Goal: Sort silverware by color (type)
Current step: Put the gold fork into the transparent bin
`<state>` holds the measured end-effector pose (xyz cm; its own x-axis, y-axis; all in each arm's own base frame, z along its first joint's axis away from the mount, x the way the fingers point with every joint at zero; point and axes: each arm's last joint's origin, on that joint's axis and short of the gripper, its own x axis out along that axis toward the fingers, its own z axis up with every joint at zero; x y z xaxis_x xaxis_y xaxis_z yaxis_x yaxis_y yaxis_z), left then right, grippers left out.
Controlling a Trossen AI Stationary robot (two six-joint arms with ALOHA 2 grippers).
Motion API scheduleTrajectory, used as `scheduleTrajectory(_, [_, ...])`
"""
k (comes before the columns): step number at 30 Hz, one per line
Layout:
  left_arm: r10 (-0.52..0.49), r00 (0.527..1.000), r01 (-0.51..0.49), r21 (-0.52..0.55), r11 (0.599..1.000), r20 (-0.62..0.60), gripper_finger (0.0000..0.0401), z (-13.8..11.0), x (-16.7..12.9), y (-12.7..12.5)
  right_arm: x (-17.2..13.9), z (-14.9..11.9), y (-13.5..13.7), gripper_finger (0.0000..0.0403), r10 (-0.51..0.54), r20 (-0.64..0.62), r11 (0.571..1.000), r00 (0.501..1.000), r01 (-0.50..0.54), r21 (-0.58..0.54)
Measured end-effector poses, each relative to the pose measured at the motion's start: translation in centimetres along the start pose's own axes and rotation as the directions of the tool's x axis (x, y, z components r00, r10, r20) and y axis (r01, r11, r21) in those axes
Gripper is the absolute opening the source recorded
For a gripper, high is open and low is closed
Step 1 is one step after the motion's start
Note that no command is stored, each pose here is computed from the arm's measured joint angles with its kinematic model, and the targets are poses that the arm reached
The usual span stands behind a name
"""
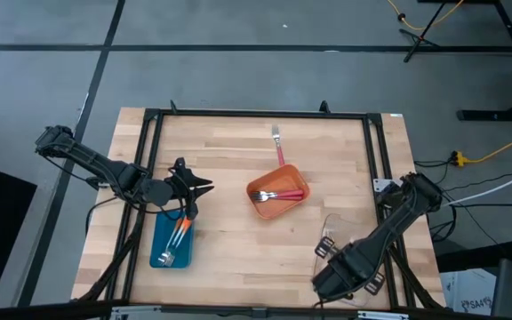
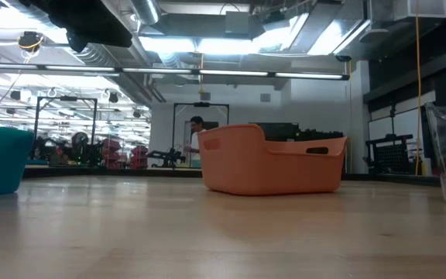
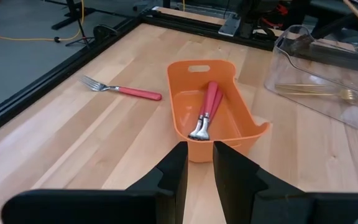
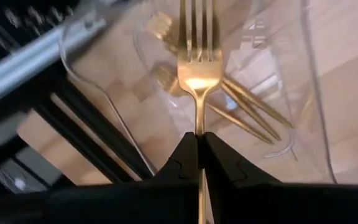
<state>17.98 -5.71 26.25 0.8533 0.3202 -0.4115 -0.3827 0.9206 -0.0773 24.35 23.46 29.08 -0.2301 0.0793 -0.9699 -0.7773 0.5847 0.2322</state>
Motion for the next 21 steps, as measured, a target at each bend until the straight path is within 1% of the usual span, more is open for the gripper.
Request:
scheduleTrajectory(3, [0.006, 1.000, -0.006, 0.010, 1.000, -0.011, 0.0070, -0.1, 0.0, 0.1, 0.9, -0.2, -0.1, 0.0001, 0.005, -0.037, 0.999, 0.999, -0.007, -0.050])
scheduleTrajectory(6, [0.013, 1.000, -0.012, 0.024, 1.000, -0.026, 0.0070, -0.3, 0.0, 0.2, 1.7, -0.4, -0.5, 0.0001, -0.016, -0.073, 0.993, 0.997, 0.007, -0.119])
scheduleTrajectory(9, [0.022, 0.999, -0.020, 0.038, 0.999, -0.042, 0.0070, -0.5, 0.0, 0.3, 2.4, -0.7, -0.7, 0.0001, -0.051, -0.114, 0.973, 0.992, 0.024, -0.228])
scheduleTrajectory(13, [0.025, 0.999, -0.023, 0.044, 0.999, -0.048, 0.0070, -0.6, 0.0, 0.3, 3.0, -0.8, -0.9, 0.0001, -0.071, -0.143, 0.938, 0.987, 0.017, -0.347])
scheduleTrajectory(16, [0.026, 0.998, -0.024, 0.046, 0.999, -0.050, 0.0070, -0.6, 0.0, 0.3, 3.1, -0.6, -1.0, 0.0001, -0.082, -0.143, 0.909, 0.986, 0.015, -0.417])
scheduleTrajectory(21, [0.029, 0.998, -0.026, 0.052, 0.998, -0.056, 0.0070, -0.7, 0.0, 0.3, 3.2, 0.0, -1.1, 0.0001, -0.085, -0.081, 0.871, 0.993, 0.035, -0.489])
